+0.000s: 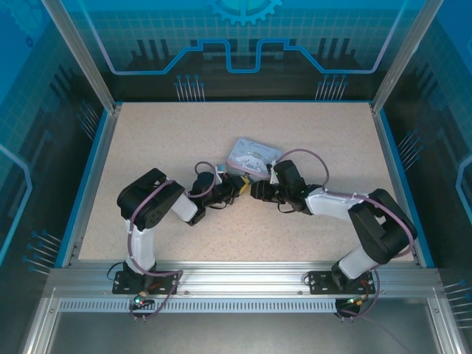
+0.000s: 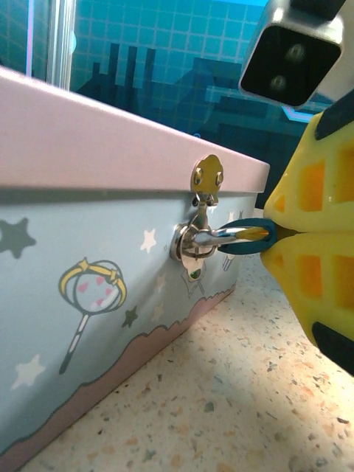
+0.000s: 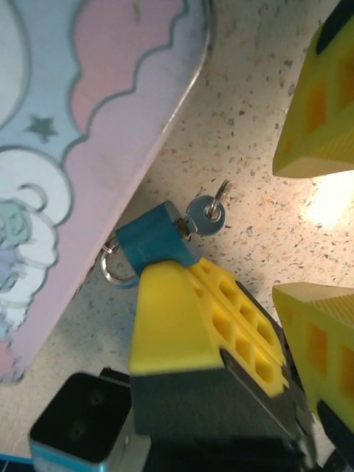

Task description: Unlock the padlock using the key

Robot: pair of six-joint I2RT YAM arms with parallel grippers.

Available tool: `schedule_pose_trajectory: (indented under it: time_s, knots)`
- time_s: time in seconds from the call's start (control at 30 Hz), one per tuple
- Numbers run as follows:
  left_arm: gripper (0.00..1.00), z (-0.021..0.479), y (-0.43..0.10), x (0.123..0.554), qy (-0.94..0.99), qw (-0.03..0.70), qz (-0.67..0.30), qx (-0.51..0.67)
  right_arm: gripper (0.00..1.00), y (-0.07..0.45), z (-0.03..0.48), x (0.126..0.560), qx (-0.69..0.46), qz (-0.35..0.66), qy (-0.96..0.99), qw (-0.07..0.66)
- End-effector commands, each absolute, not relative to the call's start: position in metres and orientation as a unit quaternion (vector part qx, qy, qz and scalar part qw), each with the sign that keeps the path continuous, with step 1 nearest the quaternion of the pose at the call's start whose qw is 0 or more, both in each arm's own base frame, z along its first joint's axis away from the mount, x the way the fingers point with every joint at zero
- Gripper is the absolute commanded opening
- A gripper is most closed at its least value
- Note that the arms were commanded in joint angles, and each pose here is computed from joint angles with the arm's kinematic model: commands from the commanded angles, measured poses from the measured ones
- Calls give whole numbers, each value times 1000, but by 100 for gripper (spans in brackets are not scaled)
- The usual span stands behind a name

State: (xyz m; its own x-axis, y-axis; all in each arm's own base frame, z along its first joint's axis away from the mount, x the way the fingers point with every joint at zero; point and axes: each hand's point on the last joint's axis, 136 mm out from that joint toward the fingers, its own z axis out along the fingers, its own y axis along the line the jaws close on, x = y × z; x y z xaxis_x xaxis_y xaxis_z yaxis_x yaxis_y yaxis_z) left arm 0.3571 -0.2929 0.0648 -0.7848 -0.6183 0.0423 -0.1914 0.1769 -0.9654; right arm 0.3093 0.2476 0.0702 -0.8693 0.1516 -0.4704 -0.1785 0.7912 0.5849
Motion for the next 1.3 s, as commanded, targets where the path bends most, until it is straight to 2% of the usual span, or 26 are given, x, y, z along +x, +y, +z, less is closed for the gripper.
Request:
schedule_pose_trajectory:
  time_s: [0.0, 0.27, 0.4, 0.53, 0.63, 0.83, 1.27]
  knots:
    - [0, 89, -296, 361, 736, 210, -595, -248, 45, 229, 75, 306, -38, 285, 917, 277]
    - [0, 88, -293, 360, 740, 208, -589, -249, 46, 215, 89, 308, -87, 243, 913, 316]
    - [0, 92, -290, 356, 743, 198, -588, -249, 47, 215, 113, 311, -197, 152, 889, 385]
    - [0, 97, -290, 356, 735, 177, -603, -256, 47, 234, 127, 309, -344, 11, 829, 441]
    - [0, 99, -289, 356, 728, 167, -612, -260, 45, 248, 127, 313, -400, -43, 800, 446]
    - [0, 100, -288, 356, 724, 163, -615, -265, 40, 260, 110, 325, -441, -88, 775, 444]
    - [0, 101, -288, 356, 725, 164, -614, -267, 34, 265, 93, 345, -455, -99, 775, 427]
